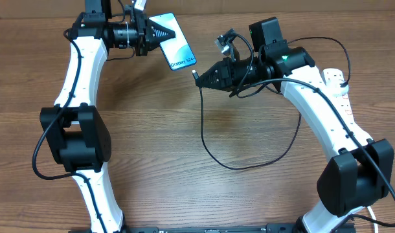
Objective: Plug charger to phone and switch on socket
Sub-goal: 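Carry the cable plug with the right gripper toward the phone's bottom port, then align the USB-C plug under the phone's port with the right gripper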
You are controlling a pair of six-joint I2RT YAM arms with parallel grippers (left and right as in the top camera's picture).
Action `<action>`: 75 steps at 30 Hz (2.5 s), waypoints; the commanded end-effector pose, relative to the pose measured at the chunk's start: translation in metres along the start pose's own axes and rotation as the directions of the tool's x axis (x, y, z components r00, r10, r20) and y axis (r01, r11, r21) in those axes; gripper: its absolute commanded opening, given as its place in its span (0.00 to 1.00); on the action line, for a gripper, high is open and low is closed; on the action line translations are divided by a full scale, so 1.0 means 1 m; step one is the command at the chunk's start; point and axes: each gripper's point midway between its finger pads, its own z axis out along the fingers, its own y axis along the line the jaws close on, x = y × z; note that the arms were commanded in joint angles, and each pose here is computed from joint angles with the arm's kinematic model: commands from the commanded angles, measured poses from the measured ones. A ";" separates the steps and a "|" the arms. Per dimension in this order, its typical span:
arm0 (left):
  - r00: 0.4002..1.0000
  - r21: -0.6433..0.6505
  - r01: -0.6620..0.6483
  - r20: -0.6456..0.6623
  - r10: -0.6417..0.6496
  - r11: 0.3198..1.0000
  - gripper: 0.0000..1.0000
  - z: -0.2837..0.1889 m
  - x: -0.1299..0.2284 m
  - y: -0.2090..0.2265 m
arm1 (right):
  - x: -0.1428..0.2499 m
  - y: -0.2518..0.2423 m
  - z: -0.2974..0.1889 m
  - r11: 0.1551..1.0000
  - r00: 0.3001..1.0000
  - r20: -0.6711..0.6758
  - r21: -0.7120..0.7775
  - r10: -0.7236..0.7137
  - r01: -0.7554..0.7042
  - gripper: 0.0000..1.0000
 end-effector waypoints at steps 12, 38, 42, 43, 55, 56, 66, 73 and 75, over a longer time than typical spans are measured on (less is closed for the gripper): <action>0.999 0.067 0.014 -0.032 -0.012 0.998 0.04 -0.001 0.004 -0.020 | 0.000 0.010 -0.001 0.999 0.999 0.003 -0.025 -0.035 0.035 0.04; 0.991 0.192 0.047 -0.130 -0.023 0.980 0.04 -0.004 0.017 -0.044 | -0.007 0.018 0.007 0.996 0.996 0.026 -0.028 -0.089 0.090 0.04; 0.990 0.192 0.047 -0.141 -0.020 0.980 0.04 0.000 0.020 -0.046 | -0.010 0.019 0.007 0.994 0.994 0.034 -0.031 -0.100 0.101 0.04; 0.989 0.192 0.047 -0.144 -0.019 0.980 0.04 0.002 0.021 -0.046 | -0.010 0.019 0.007 0.994 0.994 0.035 -0.031 -0.102 0.103 0.04; 0.987 0.208 0.049 -0.159 -0.015 0.977 0.04 0.002 0.023 -0.049 | -0.012 0.015 0.007 0.997 0.996 0.045 -0.007 -0.082 0.082 0.04; 0.987 0.209 0.049 -0.160 -0.015 0.977 0.04 0.002 0.024 -0.049 | -0.012 0.015 0.007 0.997 0.996 0.045 -0.007 -0.082 0.082 0.04; 0.985 0.225 0.050 -0.174 -0.011 0.973 0.04 0.001 0.026 -0.052 | -0.014 0.013 0.007 0.997 0.995 0.051 0.004 -0.082 0.082 0.04; 0.985 0.226 0.051 -0.175 -0.011 0.973 0.04 0.001 0.026 -0.052 | -0.016 0.009 0.006 0.996 0.995 0.060 0.029 -0.081 0.079 0.04; 0.984 0.226 0.051 -0.175 -0.011 0.973 0.04 0.002 0.026 -0.053 | -0.017 0.006 0.006 0.996 0.995 0.065 0.047 -0.079 0.076 0.04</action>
